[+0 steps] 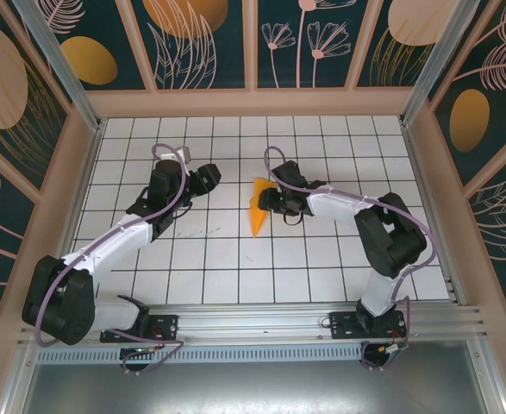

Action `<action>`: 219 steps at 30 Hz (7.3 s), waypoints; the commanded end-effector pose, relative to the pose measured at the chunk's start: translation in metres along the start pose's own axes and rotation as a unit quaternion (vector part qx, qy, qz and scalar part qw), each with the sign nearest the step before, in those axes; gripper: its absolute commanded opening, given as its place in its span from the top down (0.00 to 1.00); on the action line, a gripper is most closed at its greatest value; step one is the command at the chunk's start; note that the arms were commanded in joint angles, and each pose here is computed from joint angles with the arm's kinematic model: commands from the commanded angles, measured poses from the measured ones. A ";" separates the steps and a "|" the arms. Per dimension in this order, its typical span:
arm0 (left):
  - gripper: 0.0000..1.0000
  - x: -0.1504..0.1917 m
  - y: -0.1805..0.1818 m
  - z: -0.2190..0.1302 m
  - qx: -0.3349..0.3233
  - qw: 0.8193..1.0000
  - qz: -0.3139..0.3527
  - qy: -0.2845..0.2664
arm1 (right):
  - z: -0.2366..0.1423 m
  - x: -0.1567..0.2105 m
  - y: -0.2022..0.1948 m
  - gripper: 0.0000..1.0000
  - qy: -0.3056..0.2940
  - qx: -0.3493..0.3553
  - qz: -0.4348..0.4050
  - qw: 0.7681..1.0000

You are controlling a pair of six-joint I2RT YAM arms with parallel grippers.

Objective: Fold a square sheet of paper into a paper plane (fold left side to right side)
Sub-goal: Move the paper plane to the center of the table, then pick up the paper plane at the center of the table, then place the paper plane at the top-center of the table, then reset both arms

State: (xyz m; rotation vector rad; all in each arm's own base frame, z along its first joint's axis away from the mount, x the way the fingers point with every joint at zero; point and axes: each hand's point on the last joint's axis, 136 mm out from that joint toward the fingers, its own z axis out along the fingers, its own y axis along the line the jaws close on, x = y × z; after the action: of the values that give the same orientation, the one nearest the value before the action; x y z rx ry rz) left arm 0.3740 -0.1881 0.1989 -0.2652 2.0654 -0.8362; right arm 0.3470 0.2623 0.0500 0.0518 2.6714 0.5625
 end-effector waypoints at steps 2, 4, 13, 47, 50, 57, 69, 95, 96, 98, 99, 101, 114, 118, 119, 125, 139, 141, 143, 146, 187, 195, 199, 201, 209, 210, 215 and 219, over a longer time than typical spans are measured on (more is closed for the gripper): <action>0.36 -0.006 0.005 -0.006 -0.012 1.000 0.000 -0.017 | 0.008 0.009 0.011 0.66 0.026 -0.027 0.017 0.999; 0.36 -0.007 0.005 -0.007 -0.013 1.000 0.000 -0.018 | 0.004 0.006 0.015 0.89 0.020 -0.038 0.008 0.999; 0.36 -0.010 0.001 -0.008 -0.011 1.000 0.009 -0.020 | -0.037 0.007 -0.001 1.00 -0.012 -0.159 0.028 0.987; 0.24 -0.012 0.010 -0.029 -0.028 0.998 0.020 -0.046 | -0.032 0.047 -0.001 0.03 0.028 0.155 -0.205 0.966; 0.24 -0.011 0.012 -0.031 -0.030 0.998 0.021 -0.046 | -0.025 0.051 -0.002 0.05 0.036 0.162 -0.215 0.963; 0.24 -0.011 0.012 -0.030 -0.031 0.998 0.022 -0.045 | -0.019 0.048 -0.006 0.21 0.038 0.174 -0.220 0.959; 0.23 -0.009 0.012 -0.027 -0.032 0.998 0.020 -0.040 | -0.028 0.037 -0.021 0.49 0.030 0.136 -0.163 0.977; 0.23 -0.010 0.011 -0.029 -0.032 0.999 0.022 -0.037 | 0.005 0.042 -0.032 0.75 0.069 0.098 -0.131 0.984; 0.23 -0.010 0.011 -0.029 -0.032 0.999 0.022 -0.037 | 0.005 0.042 -0.034 0.76 0.070 0.101 -0.131 0.984; 0.23 -0.010 0.011 -0.029 -0.032 0.999 0.022 -0.037 | 0.006 0.042 -0.035 0.81 0.072 0.102 -0.129 0.984; 0.23 -0.010 0.011 -0.029 -0.032 0.999 0.022 -0.037 | 0.005 0.041 -0.034 0.83 0.070 0.100 -0.129 0.984; 0.23 -0.010 0.011 -0.029 -0.033 0.999 0.022 -0.036 | 0.003 0.038 -0.029 0.88 0.065 0.092 -0.128 0.985; 0.21 -0.017 0.003 -0.036 -0.025 0.998 0.042 -0.042 | 0.000 -0.067 -0.001 0.94 0.013 0.068 -0.076 0.995; 0.19 -0.012 0.003 -0.035 -0.021 0.998 0.044 -0.034 | 0.015 -0.103 0.002 0.94 0.001 0.073 -0.068 0.995; 0.18 -0.011 0.003 -0.035 -0.020 0.998 0.045 -0.032 | 0.020 -0.109 0.002 0.94 0.000 0.079 -0.070 0.994; 0.06 -0.009 0.005 -0.038 -0.021 0.998 0.049 -0.032 | 0.043 -0.124 -0.001 0.94 0.015 0.107 -0.079 0.991; 0.02 -0.009 0.009 -0.040 -0.031 0.997 0.057 -0.033 | 0.074 -0.100 -0.010 0.92 0.070 0.124 -0.089 0.986; 0.02 -0.010 0.009 -0.041 -0.035 0.997 0.058 -0.034 | 0.076 -0.099 -0.009 0.90 0.072 0.122 -0.091 0.986; 0.01 -0.012 0.011 -0.042 -0.041 0.997 0.059 -0.037 | 0.076 -0.099 -0.007 0.86 0.071 0.121 -0.092 0.986; 0.01 -0.016 0.011 -0.043 -0.049 0.996 0.059 -0.042 | 0.073 -0.101 -0.004 0.80 0.067 0.121 -0.092 0.986; 0.01 -0.114 0.151 -0.123 -0.293 0.898 0.049 -0.324 | -0.211 -0.127 -0.143 0.01 -0.402 0.135 -0.022 0.906; 0.01 -0.080 0.198 -0.132 -0.389 0.857 0.138 -0.308 | -0.187 -0.083 -0.230 0.01 -0.442 0.190 0.011 0.877; 0.01 -0.071 0.202 -0.114 -0.373 0.862 0.182 -0.292 | -0.171 -0.079 -0.250 0.01 -0.454 0.191 0.021 0.870; 0.01 -0.067 0.202 -0.107 -0.358 0.863 0.201 -0.294 | -0.170 -0.088 -0.246 0.01 -0.465 0.185 -0.002 0.866; 0.01 -0.065 0.190 -0.084 -0.277 0.875 0.255 -0.304 | -0.156 -0.085 -0.231 0.01 -0.491 0.143 -0.073 0.856; 0.01 -0.063 0.192 -0.081 -0.271 0.883 0.254 -0.287 | -0.160 -0.084 -0.230 0.01 -0.503 0.140 -0.075 0.850; 0.01 -0.054 0.189 -0.083 -0.239 0.885 0.265 -0.299 | -0.151 -0.087 -0.226 0.01 -0.481 0.123 -0.086 0.864; 0.01 -0.058 0.198 -0.076 -0.251 0.890 0.252 -0.283 | -0.150 -0.086 -0.226 0.01 -0.481 0.124 -0.086 0.864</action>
State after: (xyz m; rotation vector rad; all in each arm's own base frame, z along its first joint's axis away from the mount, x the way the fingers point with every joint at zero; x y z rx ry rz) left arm 0.3633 0.0232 0.1221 -0.2113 1.6871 0.1371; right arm 0.3697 -0.0154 0.1017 0.1589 1.7837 0.0467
